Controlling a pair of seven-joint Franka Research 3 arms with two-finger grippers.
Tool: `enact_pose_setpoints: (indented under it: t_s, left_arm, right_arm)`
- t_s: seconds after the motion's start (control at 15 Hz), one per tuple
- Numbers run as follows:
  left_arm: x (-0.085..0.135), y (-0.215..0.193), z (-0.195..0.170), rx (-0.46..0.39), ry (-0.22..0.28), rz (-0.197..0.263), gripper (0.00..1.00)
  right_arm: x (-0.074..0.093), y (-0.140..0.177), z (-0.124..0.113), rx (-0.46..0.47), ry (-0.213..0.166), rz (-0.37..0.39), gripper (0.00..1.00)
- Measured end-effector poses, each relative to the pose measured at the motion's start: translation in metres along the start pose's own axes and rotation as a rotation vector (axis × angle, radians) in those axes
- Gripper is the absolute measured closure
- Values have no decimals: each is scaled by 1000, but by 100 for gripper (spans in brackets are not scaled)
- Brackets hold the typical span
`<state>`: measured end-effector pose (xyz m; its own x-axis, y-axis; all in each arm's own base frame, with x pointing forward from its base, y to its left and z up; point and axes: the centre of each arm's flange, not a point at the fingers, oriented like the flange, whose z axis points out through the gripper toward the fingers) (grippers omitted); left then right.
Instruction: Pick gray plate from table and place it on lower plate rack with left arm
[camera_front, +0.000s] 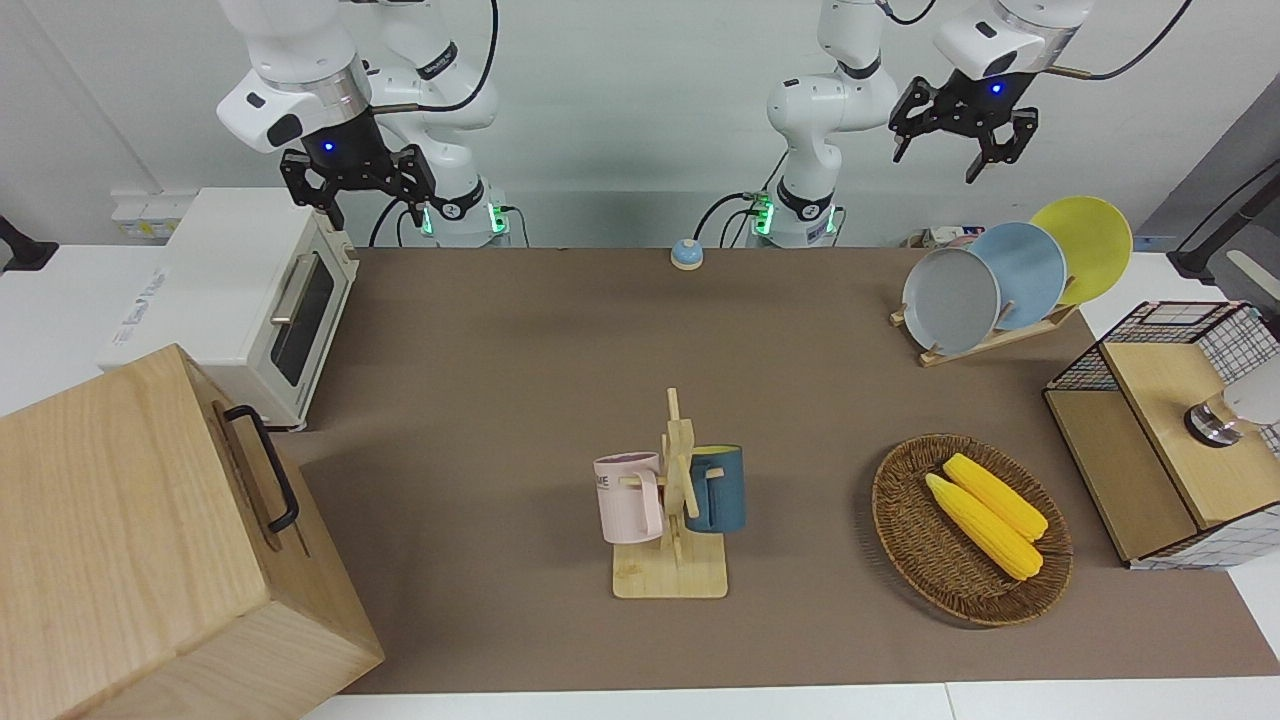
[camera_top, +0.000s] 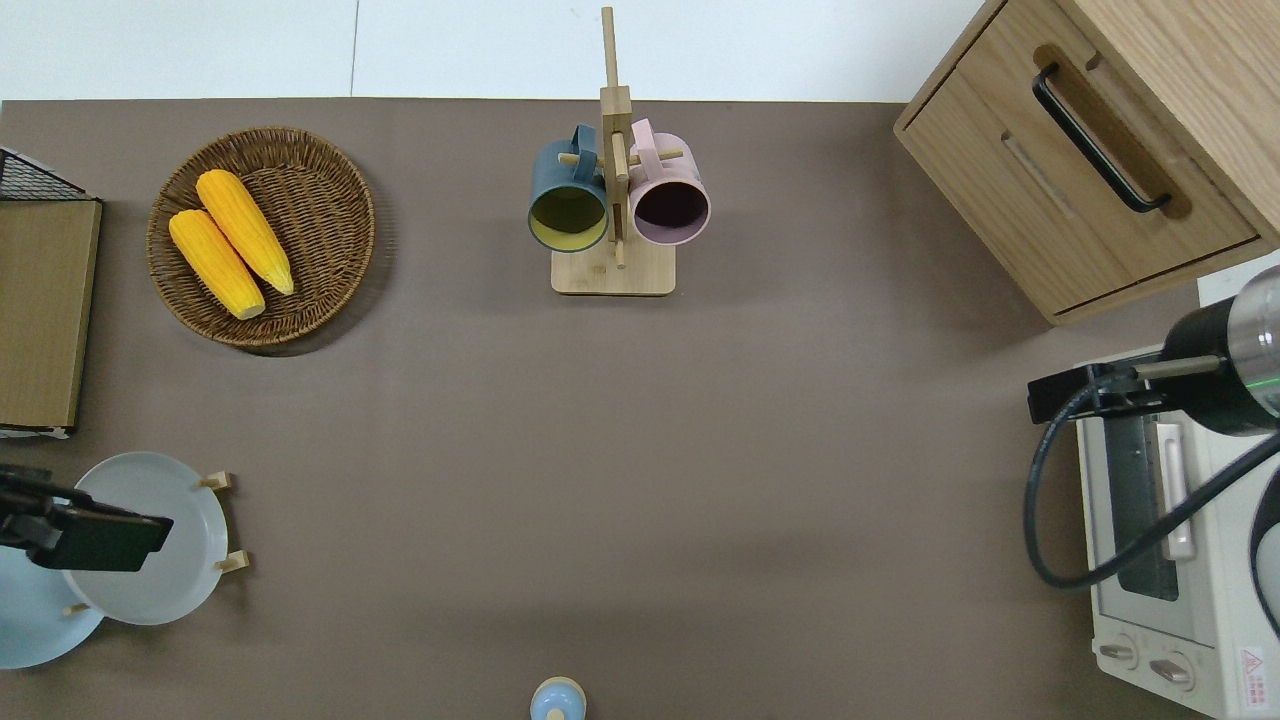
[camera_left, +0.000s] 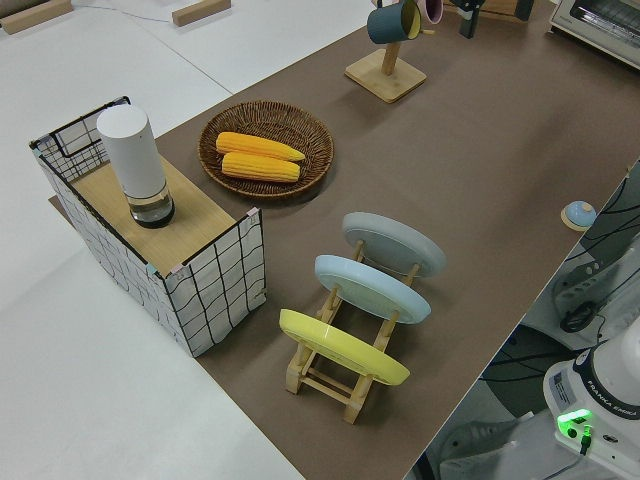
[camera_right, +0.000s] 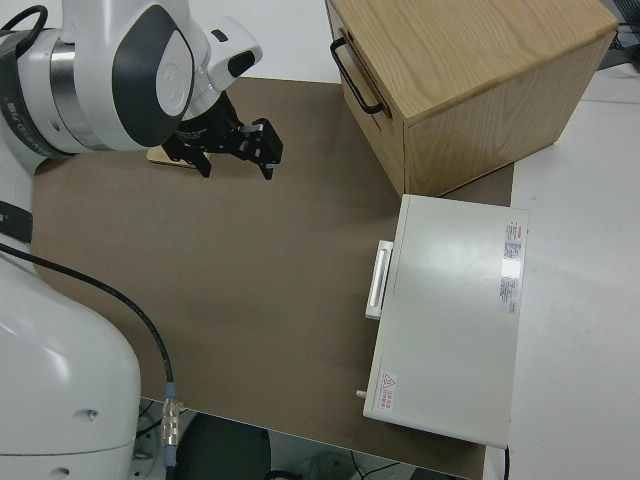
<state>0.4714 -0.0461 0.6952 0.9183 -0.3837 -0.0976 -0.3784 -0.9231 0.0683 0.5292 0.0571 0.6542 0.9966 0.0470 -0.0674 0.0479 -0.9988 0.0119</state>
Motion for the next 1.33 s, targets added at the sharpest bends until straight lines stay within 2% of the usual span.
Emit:
enact_pose_setpoints:
  t_s: [0.27,0.47,0.93,1.33]
  left_arm:
    - [5,7,-2,63,7,6,1]
    - [19,14,-3,104,57,3,1]
    - [49,5,39,110,87,0,1]
    - [47,8,37,114,93,-1,0]
  right_arm:
    - [0,0,0,0,0,0,1]
    - [0,0,0,0,0,0,1]
    - [0,0,0,0,0,0,1]
    - [0,0,0,0,0,0,1]
